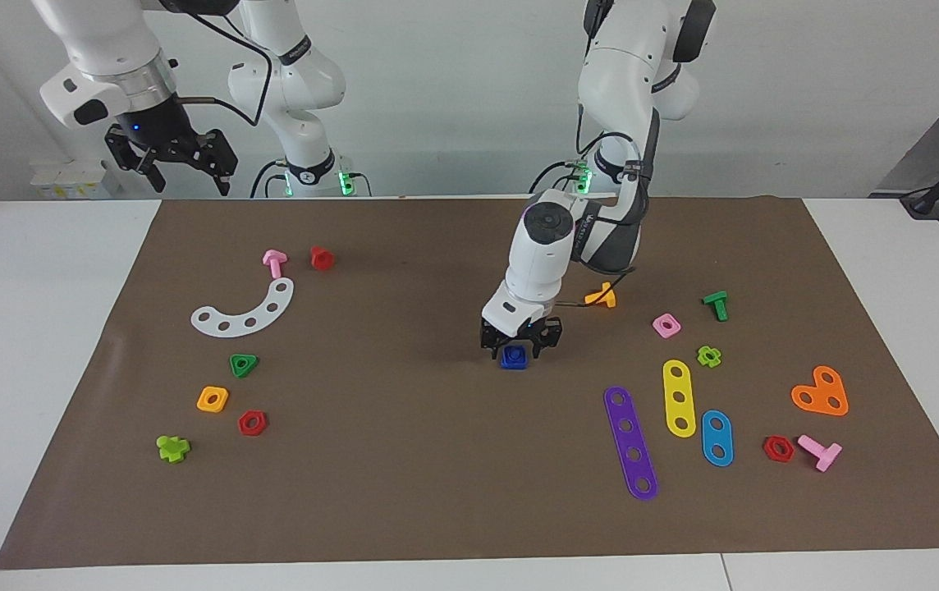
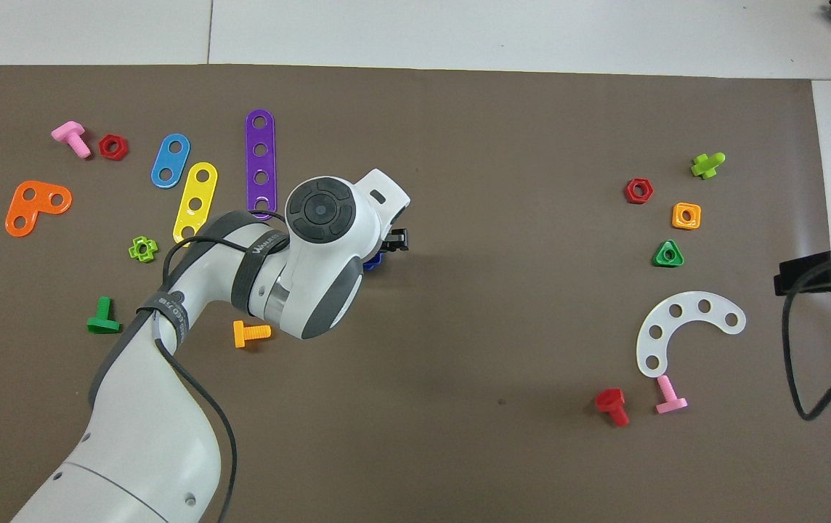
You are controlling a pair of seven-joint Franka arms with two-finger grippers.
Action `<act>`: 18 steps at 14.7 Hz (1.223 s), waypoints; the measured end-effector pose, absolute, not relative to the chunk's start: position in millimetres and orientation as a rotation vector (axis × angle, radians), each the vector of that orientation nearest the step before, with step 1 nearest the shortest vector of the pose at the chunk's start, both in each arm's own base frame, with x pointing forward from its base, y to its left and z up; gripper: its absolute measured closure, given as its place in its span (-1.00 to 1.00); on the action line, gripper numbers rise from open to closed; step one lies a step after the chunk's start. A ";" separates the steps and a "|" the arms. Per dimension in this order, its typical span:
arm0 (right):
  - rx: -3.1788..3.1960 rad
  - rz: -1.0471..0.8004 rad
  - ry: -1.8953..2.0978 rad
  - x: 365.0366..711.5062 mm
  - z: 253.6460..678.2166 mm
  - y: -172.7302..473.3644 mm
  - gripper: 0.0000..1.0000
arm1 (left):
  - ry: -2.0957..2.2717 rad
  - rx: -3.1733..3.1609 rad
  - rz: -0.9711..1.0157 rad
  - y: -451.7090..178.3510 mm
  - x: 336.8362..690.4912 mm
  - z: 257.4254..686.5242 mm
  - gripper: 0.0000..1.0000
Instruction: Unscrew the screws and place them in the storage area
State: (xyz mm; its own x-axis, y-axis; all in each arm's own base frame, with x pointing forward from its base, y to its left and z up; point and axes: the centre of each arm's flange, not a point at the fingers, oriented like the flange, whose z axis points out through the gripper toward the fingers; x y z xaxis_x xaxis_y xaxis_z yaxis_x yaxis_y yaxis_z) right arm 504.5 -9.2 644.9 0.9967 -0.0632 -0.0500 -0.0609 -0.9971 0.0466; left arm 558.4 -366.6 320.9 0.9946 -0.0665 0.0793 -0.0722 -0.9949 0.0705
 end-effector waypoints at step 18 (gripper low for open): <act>3.094 -0.080 -0.096 504.5 644.9 -9.2 -1.00 | -0.268 3.061 0.131 -359.8 556.8 309.8 -0.15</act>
State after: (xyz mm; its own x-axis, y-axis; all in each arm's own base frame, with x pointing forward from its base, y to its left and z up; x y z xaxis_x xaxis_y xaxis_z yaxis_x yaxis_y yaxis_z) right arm 504.5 -9.2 644.9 0.9967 -0.0632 -0.0500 -0.0609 -0.9971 0.0466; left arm 556.8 -359.8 309.8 0.9811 -0.1708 0.0906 -0.1764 -0.9826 0.0584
